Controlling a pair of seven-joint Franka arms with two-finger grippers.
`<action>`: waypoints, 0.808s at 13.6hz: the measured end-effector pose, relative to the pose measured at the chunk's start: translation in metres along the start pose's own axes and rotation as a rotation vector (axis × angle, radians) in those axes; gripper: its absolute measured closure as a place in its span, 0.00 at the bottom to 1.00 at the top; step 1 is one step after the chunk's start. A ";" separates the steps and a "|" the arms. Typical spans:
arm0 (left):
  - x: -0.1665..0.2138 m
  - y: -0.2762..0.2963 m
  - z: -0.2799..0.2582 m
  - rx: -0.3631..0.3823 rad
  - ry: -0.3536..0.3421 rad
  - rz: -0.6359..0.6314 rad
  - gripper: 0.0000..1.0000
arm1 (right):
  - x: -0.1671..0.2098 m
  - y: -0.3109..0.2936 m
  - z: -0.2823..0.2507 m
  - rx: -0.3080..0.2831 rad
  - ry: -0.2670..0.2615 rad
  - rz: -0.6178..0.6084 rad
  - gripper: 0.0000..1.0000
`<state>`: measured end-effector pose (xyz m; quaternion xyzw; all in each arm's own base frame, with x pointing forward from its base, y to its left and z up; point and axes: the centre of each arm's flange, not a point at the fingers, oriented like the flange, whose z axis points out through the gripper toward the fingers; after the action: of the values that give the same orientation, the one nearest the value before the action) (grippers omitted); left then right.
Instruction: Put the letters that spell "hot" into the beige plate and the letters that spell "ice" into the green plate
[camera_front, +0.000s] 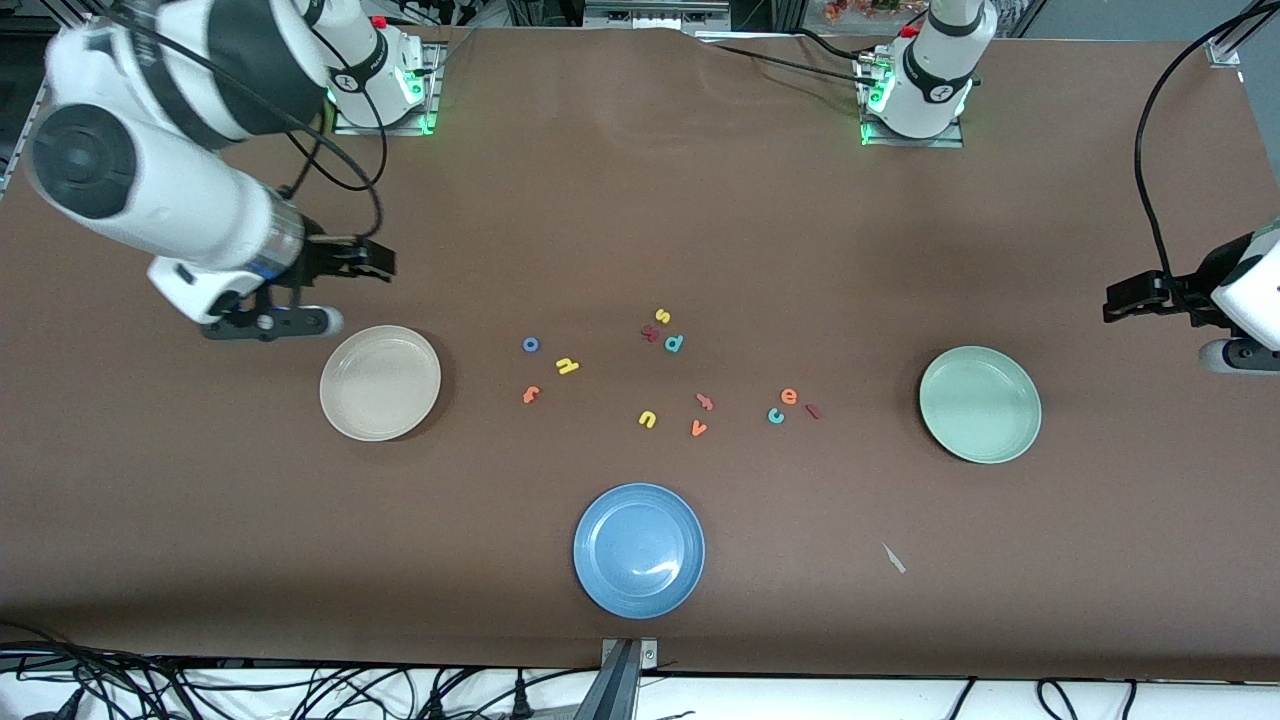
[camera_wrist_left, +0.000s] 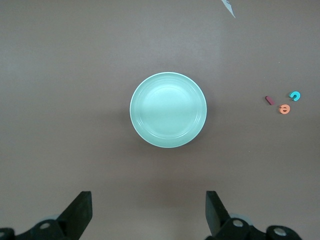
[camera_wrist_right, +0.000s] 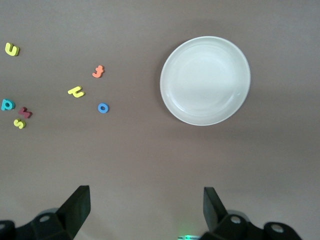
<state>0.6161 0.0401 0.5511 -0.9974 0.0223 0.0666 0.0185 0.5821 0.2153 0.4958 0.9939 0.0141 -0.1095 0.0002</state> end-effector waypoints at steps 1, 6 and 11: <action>0.000 0.000 0.000 0.000 0.000 0.000 0.00 | 0.001 -0.018 0.010 -0.008 -0.001 0.004 0.00; 0.000 0.000 0.000 0.000 0.000 0.001 0.00 | 0.002 -0.072 0.036 -0.011 0.038 -0.018 0.00; 0.000 0.001 0.000 0.000 0.000 0.001 0.00 | -0.018 -0.111 0.121 0.020 0.080 -0.061 0.00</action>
<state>0.6161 0.0395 0.5510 -0.9973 0.0227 0.0667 0.0184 0.5351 0.3249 0.3820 0.9965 0.0433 -0.0697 -0.0137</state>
